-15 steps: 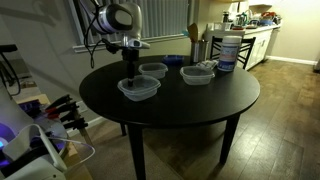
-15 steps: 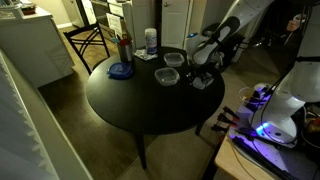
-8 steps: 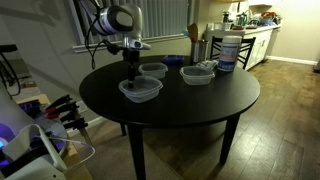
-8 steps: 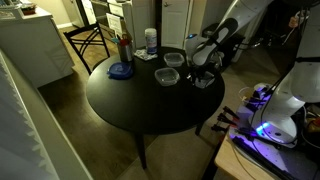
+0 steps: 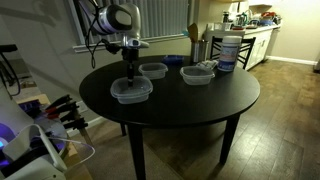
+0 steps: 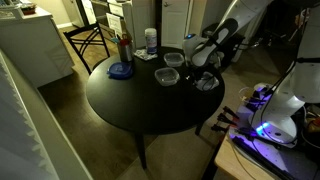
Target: Put the lunch boxes together in one pile
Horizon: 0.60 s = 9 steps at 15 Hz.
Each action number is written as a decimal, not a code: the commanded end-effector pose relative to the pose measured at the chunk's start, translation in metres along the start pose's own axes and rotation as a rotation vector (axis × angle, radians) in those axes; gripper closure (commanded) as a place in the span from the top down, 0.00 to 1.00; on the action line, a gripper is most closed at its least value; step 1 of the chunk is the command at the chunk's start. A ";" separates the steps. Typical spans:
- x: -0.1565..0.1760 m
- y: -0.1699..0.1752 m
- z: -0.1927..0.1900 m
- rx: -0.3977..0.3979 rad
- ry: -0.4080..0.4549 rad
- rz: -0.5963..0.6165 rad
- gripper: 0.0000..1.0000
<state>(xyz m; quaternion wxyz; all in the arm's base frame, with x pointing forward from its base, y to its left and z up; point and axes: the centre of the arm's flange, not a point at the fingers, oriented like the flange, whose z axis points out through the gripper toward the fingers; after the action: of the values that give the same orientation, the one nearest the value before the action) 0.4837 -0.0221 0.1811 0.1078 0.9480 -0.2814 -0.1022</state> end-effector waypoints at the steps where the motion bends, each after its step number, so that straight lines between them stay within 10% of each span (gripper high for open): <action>1: -0.024 -0.007 -0.004 -0.045 0.038 0.077 0.02; 9: -0.105 -0.071 -0.049 -0.105 0.123 0.145 0.02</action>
<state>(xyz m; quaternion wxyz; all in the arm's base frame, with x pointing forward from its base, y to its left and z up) 0.4649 0.0720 0.2007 0.1663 0.9281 -0.3277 -0.0606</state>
